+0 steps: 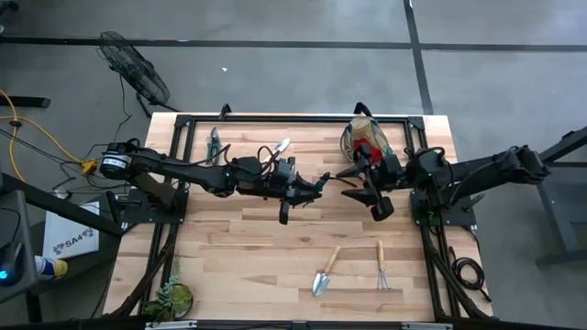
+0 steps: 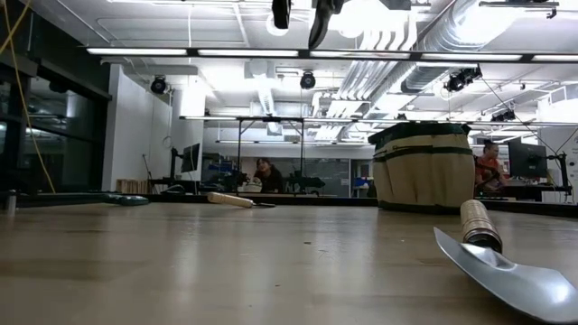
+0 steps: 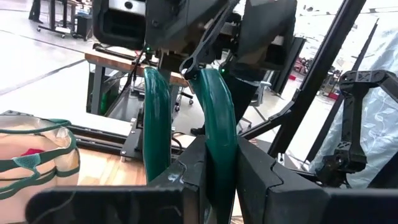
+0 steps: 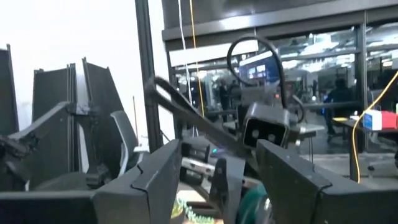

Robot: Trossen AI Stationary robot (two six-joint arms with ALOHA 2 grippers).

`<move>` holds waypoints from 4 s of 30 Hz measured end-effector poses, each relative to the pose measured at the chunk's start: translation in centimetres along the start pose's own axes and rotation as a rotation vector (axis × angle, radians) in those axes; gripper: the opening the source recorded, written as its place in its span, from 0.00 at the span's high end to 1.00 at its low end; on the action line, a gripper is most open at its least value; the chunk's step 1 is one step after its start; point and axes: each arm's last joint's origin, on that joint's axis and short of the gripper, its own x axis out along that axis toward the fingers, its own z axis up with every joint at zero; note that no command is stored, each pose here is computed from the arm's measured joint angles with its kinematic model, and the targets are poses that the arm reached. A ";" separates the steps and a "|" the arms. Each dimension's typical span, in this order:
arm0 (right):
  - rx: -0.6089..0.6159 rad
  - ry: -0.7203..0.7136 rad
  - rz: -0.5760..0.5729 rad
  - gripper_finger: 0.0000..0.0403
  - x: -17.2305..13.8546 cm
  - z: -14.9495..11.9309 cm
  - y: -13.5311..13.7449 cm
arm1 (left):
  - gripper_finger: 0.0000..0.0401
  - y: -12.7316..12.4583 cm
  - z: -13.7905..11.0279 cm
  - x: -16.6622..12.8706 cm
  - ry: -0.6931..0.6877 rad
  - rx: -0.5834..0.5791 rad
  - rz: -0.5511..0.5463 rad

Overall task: Pick & Place Garden tools in Gardening bag
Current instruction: Put the bottom shear scissor into the gardening bag

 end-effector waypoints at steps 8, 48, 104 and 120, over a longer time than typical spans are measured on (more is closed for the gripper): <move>-0.008 -0.024 -0.032 0.50 0.1 0.1 -0.1 | 0.88 0.0 0.0 0.0 0.003 0.000 0.001; 0.101 0.012 -0.097 0.99 -0.4 0.1 -0.5 | 0.48 -0.1 -0.2 0.0 0.022 -0.011 -0.025; 0.128 0.296 -0.751 0.99 -10.4 2.8 -0.3 | 0.43 0.6 -1.8 -0.2 0.179 0.019 0.069; 0.065 0.323 -0.832 0.99 -11.1 5.0 -0.1 | 0.43 0.6 -1.8 -0.2 0.179 0.019 0.067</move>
